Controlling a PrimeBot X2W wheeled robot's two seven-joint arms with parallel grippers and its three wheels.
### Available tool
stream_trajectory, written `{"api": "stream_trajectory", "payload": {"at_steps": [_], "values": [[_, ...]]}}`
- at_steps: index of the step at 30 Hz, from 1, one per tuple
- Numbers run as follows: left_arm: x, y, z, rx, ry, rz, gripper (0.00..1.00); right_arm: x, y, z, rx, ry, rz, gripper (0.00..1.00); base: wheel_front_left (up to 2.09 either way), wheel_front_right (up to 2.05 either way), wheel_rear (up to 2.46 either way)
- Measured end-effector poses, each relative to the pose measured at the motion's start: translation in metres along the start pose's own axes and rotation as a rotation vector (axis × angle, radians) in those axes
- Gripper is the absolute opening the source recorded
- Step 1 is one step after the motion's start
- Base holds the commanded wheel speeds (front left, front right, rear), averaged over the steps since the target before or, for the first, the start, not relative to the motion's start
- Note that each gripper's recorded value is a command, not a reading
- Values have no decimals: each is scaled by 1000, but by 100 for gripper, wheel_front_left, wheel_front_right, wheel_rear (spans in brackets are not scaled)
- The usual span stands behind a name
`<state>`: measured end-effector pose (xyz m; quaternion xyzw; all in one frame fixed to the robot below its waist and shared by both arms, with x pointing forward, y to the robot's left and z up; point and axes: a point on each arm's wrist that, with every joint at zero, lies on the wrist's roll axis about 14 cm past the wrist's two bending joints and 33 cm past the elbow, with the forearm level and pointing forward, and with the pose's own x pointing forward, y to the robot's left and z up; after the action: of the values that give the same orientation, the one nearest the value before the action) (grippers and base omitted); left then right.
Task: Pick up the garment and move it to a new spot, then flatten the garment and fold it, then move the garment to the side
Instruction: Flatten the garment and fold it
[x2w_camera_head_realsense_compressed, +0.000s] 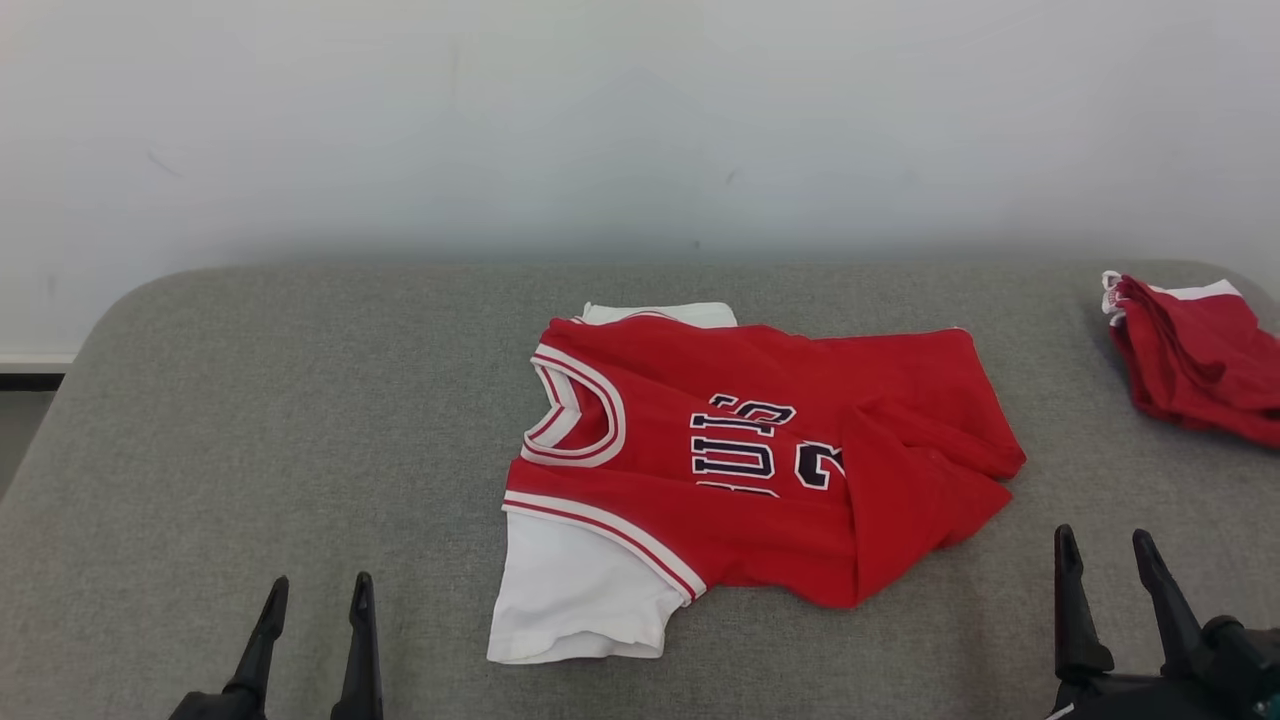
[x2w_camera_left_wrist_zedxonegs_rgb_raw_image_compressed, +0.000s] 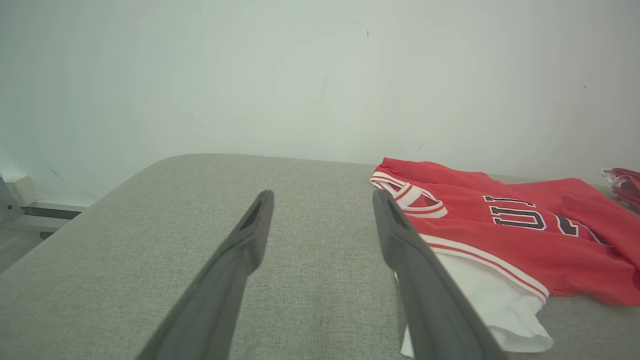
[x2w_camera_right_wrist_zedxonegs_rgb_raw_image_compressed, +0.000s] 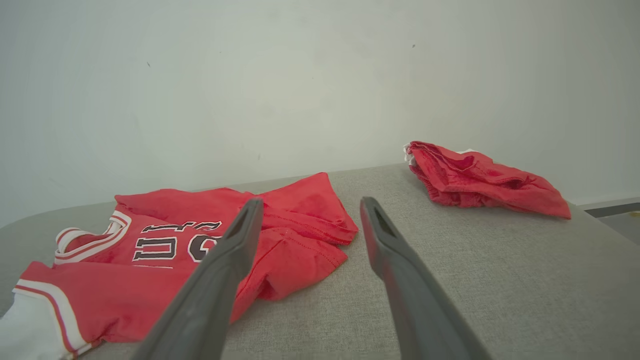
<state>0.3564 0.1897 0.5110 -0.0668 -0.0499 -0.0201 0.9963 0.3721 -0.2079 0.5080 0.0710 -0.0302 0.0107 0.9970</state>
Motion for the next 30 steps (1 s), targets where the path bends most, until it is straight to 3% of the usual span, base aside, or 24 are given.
{"api": "stream_trajectory", "payload": {"at_steps": [9,20,30], "values": [[-2,-2,-5,11,15,-8,100,-18,11,1,14,20,7,100,0,0,0],[22,-38,-22,16,69,-144,100,-20,20,-7,36,47,19,100,0,0,0],[30,-57,-89,-1,286,-224,100,-21,5,-19,49,68,-39,100,0,0,0]]}}
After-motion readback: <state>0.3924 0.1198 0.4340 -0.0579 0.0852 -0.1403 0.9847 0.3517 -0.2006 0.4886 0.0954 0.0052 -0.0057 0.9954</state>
